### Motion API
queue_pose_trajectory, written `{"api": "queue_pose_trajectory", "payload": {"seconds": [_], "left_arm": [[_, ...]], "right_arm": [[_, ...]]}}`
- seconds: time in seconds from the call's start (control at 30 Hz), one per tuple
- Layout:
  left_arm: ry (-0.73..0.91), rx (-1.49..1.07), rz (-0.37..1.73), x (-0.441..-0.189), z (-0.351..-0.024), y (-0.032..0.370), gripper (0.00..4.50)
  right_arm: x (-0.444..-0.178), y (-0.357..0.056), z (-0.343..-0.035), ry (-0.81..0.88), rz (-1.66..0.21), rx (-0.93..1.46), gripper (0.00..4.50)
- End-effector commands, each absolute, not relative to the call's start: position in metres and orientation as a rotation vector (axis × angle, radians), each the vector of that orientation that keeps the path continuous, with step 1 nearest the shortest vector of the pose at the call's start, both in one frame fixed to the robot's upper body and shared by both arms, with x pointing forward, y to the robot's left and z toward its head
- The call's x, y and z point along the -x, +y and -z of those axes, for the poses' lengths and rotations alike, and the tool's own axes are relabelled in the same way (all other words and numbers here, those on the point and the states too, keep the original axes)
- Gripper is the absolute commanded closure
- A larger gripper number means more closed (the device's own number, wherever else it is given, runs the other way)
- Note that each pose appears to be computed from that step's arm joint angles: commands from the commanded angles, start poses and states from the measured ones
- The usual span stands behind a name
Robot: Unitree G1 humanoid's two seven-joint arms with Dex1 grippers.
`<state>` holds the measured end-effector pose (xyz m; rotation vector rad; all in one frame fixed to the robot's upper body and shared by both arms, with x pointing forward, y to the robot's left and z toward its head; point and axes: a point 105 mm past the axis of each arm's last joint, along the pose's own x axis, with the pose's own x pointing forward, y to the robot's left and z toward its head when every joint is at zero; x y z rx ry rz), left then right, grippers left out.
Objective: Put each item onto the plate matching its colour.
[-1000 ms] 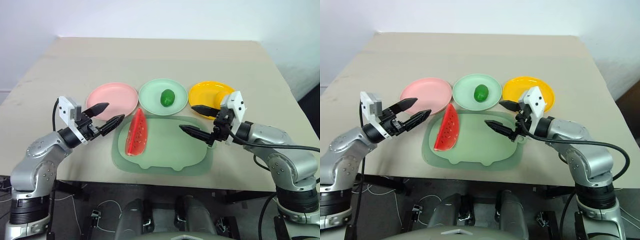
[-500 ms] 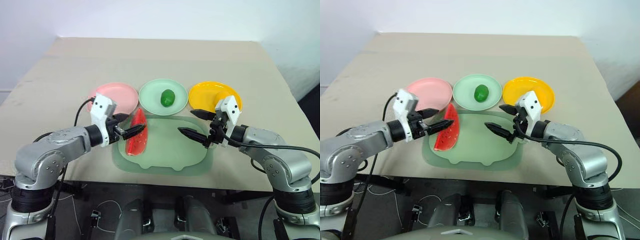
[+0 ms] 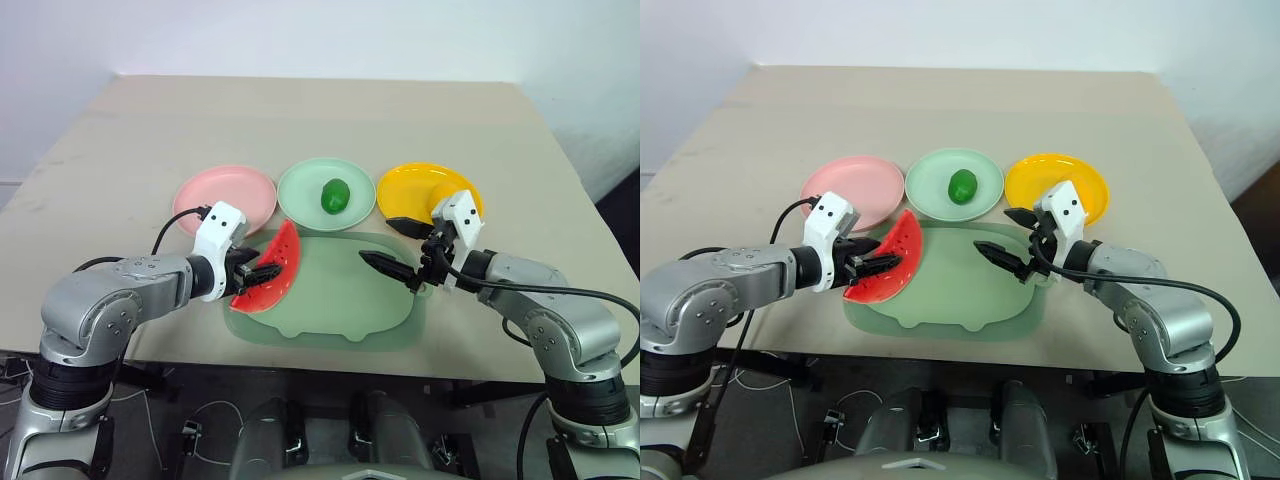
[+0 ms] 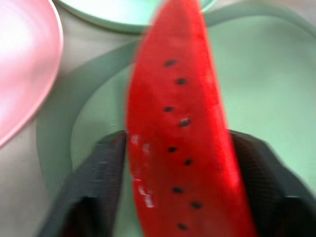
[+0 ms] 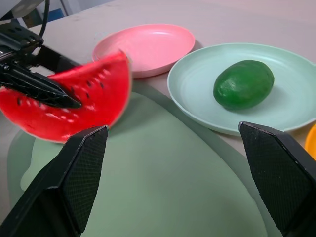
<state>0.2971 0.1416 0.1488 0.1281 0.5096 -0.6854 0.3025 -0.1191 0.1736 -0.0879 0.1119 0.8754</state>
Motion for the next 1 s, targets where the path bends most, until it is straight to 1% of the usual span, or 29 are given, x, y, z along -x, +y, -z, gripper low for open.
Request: {"api": "queue_pose_trajectory", "payload": {"seconds": [0.03,0.1,0.2,0.37,0.53,0.6,0.67,0.77,0.9,1.0], "left_arm": [[0.495,-0.150,0.662,-0.298,-0.156,0.149,2.62],[0.499,-0.150,0.668,-0.297,-0.157,0.150,2.78],[0.483,-0.135,0.656,-0.301,-0.163,0.154,2.80],[0.335,-0.106,0.661,-0.311,-0.201,0.157,2.80],[0.189,-0.101,0.550,-0.335,-0.244,0.178,2.80],[0.176,-0.119,0.449,-0.352,-0.251,0.195,2.80],[0.145,-0.213,0.346,-0.371,-0.257,0.212,2.80],[0.160,-0.197,0.247,-0.392,-0.253,0.231,2.80],[0.203,-0.179,0.213,-0.410,-0.238,0.234,2.80],[0.268,-0.146,0.221,-0.419,-0.217,0.231,2.80]], "right_arm": [[-0.305,-0.118,-0.185,0.061,-0.875,0.106,0.00],[-0.307,-0.118,-0.185,0.061,-0.868,0.109,0.00],[-0.312,-0.119,-0.183,0.068,-0.851,0.115,0.00],[-0.313,-0.117,-0.184,0.057,-0.854,0.119,0.00],[-0.313,-0.115,-0.186,0.050,-0.860,0.115,0.00],[-0.313,-0.114,-0.186,0.051,-0.862,0.113,0.00],[-0.312,-0.114,-0.185,0.053,-0.859,0.113,0.00],[-0.313,-0.115,-0.185,0.056,-0.853,0.115,0.00],[-0.315,-0.117,-0.186,0.052,-0.843,0.118,0.00],[-0.317,-0.119,-0.188,0.046,-0.832,0.128,0.00]]}}
